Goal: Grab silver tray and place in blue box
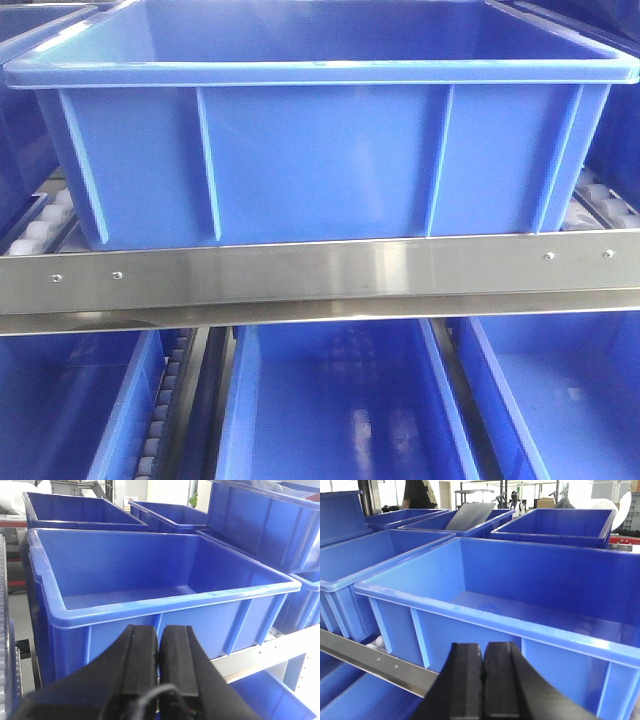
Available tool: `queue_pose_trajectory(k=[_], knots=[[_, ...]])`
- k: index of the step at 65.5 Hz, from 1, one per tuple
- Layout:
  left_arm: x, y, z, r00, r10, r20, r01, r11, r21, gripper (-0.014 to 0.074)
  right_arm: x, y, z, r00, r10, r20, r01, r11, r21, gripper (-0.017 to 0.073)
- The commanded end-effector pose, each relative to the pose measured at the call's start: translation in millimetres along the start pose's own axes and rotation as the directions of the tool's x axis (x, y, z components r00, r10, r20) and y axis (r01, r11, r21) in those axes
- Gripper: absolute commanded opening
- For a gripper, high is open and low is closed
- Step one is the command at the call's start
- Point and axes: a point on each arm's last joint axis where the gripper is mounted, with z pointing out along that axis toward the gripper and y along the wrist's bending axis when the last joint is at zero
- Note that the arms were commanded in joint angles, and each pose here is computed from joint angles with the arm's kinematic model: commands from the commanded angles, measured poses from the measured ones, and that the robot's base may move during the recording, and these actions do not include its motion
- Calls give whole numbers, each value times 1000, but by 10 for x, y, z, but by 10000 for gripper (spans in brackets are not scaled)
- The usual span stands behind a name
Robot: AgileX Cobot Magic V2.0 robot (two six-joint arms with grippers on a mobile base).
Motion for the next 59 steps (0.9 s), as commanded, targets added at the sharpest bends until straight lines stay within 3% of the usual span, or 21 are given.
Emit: queue_pose_trajectory(k=[1,11,20,27,32,36,42,45,59], knots=[[-163,-29,7,994,0,107,-3,1000,30,-6,-135,24,3,994,-14,105,17,1000,-24,53],[-163,-29,7,994,0,107,-3,1000,30,-6,96,17,-130,999,-7,54,7,1000,-11,53],[-163,-29,7,994,0,107,-3,1000,30,-6,184,-48,-392,997,-1,83,-6,996,87,53],[-163,-29,7,994,0,107,-3,1000,30,-6,264,-130,-539,994,1,109,-25,976,218,53],[-163,-29,7,994,0,107,-3,1000,30,-6,315,-187,-615,990,7,139,-51,947,316,53],[-163,-29,7,994,0,107,-3,1000,30,-6,377,-213,-660,989,-26,148,-31,927,373,53],[-163,-29,7,994,0,107,-3,1000,30,-6,368,-216,-717,983,-138,120,75,902,426,53],[-163,-29,7,994,0,107,-3,1000,30,-6,355,-207,-744,977,-167,130,96,896,433,53],[-163,-30,7,994,4,107,-7,999,31,-6,366,-205,-770,980,-147,136,73,895,440,53]])
